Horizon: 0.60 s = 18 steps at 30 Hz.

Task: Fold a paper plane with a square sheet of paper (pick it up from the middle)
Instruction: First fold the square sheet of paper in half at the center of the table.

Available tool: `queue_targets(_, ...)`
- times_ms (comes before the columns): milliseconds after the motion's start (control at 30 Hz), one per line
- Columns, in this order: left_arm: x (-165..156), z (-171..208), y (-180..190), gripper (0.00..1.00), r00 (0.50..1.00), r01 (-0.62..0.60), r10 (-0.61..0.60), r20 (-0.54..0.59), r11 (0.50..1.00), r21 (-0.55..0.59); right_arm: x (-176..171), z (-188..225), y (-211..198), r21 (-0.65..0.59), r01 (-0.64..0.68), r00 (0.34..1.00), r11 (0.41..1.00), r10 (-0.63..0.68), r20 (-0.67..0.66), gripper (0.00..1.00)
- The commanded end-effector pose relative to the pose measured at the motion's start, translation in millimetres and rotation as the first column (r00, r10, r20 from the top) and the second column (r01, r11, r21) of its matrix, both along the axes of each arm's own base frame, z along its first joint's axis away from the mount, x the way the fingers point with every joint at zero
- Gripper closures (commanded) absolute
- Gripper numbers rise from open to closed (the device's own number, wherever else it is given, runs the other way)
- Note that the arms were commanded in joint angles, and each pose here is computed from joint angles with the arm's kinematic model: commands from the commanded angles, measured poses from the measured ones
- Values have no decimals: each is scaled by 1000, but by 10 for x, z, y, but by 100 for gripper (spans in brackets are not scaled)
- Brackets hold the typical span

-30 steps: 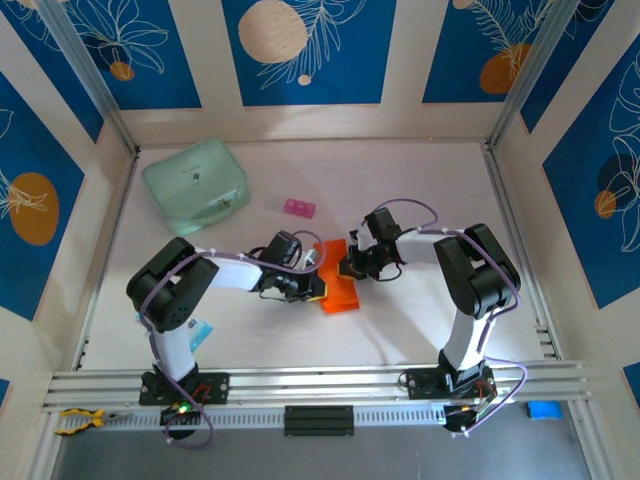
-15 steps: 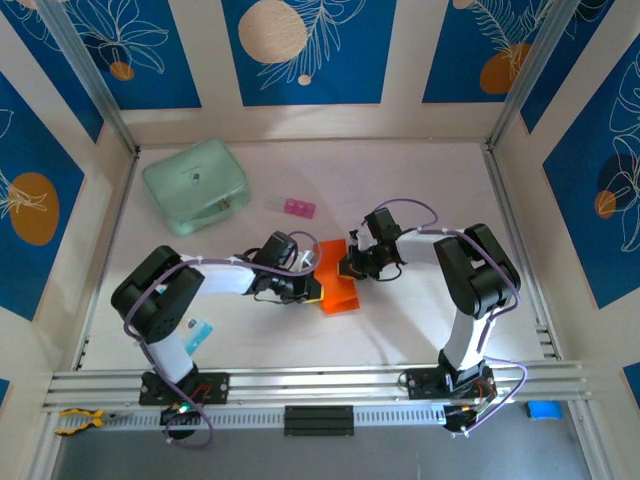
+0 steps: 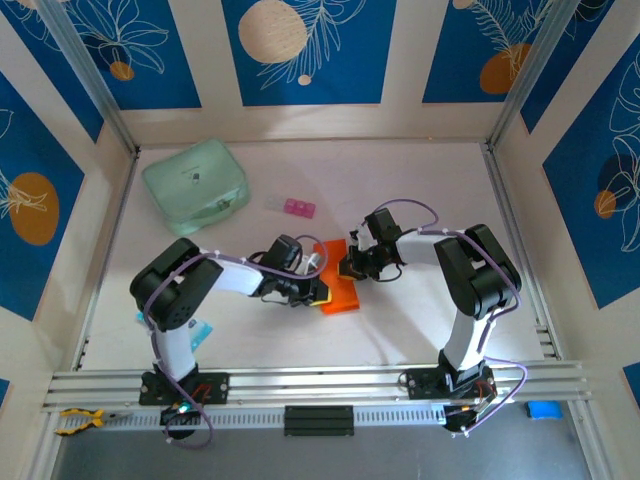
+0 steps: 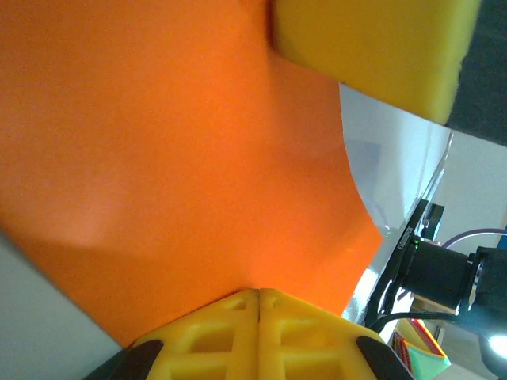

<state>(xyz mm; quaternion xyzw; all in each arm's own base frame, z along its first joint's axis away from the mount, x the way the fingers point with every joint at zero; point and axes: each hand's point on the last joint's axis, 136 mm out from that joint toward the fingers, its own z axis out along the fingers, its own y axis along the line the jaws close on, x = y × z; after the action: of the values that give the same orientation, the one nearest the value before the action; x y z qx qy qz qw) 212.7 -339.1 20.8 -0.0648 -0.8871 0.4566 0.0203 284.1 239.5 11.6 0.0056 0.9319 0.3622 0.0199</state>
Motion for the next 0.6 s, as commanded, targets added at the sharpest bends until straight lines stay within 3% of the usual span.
queue_targets(0, -388, -294, 278, 100, 994, 49, -38, -104, 993, 110, -356, -465, -381, -219, 29, 988, 975, -61, -139, 100)
queue_targets(567, -492, -163, 350, 100, 990, 132, -140, 14, 961, 242, -364, -469, -392, -224, 31, 988, 974, -63, -138, 100)
